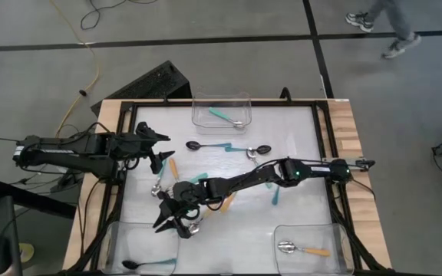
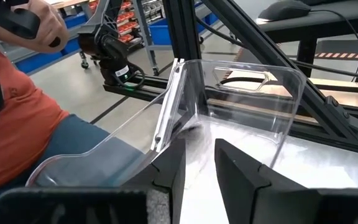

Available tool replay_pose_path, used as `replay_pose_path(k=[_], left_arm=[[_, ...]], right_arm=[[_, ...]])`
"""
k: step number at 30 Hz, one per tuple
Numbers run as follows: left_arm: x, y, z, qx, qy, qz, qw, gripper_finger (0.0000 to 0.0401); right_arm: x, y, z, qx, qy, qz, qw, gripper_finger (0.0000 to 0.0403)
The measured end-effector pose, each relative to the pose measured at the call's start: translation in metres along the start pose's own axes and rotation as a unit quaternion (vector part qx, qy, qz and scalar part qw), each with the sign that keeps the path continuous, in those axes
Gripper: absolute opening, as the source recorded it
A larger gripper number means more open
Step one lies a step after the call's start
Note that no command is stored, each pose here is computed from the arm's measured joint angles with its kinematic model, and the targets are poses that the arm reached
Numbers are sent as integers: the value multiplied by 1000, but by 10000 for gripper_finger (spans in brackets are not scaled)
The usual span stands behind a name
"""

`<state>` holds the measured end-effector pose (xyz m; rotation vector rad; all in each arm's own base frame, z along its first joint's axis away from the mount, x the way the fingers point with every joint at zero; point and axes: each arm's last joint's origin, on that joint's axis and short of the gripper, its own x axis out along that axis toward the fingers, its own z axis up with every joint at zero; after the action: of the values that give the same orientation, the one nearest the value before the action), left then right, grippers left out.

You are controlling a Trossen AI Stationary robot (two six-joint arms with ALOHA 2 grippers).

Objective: Sort silverware by color (type)
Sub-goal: Put the bottom black spoon into the bottom left transparent bin, then put the top left blue spoon into the top transparent bin

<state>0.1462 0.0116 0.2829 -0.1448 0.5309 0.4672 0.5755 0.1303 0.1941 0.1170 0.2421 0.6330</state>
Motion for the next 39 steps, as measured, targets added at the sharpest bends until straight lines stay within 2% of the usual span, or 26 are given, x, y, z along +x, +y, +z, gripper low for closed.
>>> replay_pose_path(k=[10, 18, 21, 26, 28, 32, 36, 39], left_arm=[[0, 0, -1, 1, 4, 1, 1000, 293], [0, 1, -2, 8, 11, 3, 1000, 293], [0, 1, -3, 10, 16, 4, 1000, 293], [0, 1, -3, 11, 16, 4, 1000, 293], [0, 1, -3, 12, 16, 4, 1000, 293], [0, 1, -3, 12, 16, 4, 1000, 293], [0, 1, -3, 11, 16, 4, 1000, 293], [0, 1, -3, 10, 16, 4, 1000, 293]], right_arm=[[-8, -11, 6, 3, -2, 2, 1000, 113], [-46, -12, 59, -41, 11, -15, 999, 113], [-66, -2, 79, -59, 47, 7, 997, 113], [-105, 22, 107, -36, 124, 34, 991, 113], [-124, 33, 116, -29, 163, 33, 986, 113], [-157, 49, 125, 4, 245, -12, 969, 113], [-186, 62, 126, 39, 321, -30, 946, 113], [-209, 72, 125, 79, 385, -28, 919, 113]])
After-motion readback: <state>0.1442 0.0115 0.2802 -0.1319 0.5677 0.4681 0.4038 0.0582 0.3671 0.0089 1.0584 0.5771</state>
